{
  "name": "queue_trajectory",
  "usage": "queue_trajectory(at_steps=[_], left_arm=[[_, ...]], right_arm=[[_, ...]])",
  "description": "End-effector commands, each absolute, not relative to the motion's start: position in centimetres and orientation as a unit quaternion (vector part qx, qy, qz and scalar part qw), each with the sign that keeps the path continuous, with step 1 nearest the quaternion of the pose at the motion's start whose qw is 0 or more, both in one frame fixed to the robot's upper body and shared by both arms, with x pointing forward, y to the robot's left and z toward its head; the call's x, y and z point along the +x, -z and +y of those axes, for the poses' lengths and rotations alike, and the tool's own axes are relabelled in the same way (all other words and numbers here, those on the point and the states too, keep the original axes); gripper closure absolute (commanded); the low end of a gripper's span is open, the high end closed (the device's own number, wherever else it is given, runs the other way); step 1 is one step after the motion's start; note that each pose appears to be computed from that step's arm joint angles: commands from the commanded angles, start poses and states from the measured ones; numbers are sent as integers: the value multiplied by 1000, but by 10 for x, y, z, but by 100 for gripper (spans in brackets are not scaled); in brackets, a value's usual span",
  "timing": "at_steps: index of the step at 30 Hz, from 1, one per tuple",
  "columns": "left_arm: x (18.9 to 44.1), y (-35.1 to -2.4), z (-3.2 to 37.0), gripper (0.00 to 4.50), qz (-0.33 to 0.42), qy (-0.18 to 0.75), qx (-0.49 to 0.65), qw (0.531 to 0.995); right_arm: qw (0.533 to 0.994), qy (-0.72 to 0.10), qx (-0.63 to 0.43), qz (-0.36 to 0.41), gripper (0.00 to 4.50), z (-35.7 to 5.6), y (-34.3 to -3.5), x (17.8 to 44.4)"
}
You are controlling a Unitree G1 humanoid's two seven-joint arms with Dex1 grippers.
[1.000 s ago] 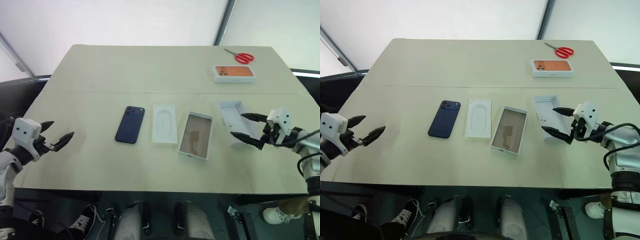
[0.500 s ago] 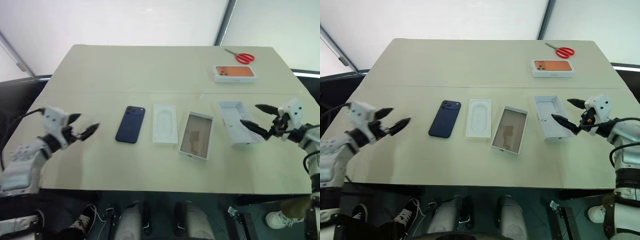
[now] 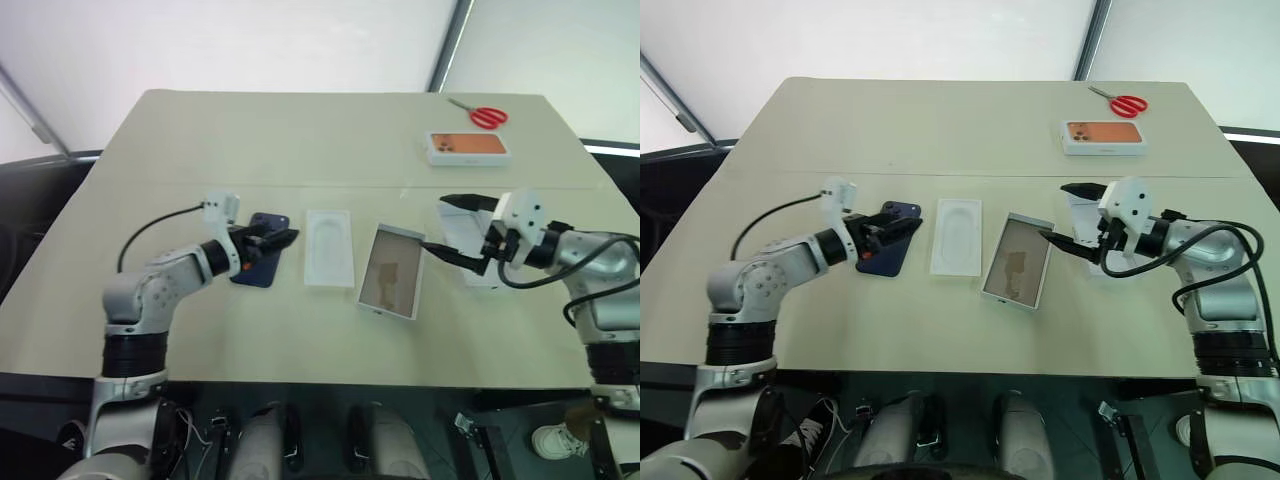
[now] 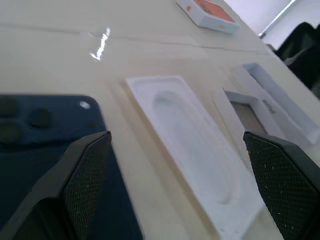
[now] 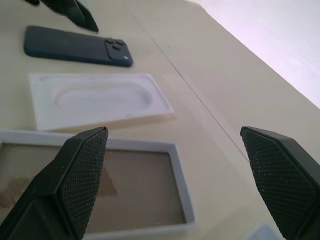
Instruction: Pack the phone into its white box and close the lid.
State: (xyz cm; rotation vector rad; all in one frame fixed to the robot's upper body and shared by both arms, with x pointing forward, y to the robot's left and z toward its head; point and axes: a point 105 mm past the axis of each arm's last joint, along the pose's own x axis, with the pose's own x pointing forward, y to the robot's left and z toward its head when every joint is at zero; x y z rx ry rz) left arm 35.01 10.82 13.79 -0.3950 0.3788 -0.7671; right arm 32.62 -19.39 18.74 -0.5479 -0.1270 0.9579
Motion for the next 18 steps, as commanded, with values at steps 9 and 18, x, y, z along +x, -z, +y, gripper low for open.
queue_trajectory(at_steps=[9, 18], left_arm=[[358, -125, 73, 6, 252, 354, -244, 867], [376, -116, 62, 6, 288, 337, -312, 841]], right_arm=[[850, -444, -272, -77, 6, -195, -194, 328], [849, -444, -275, -78, 6, -191, -192, 332]])
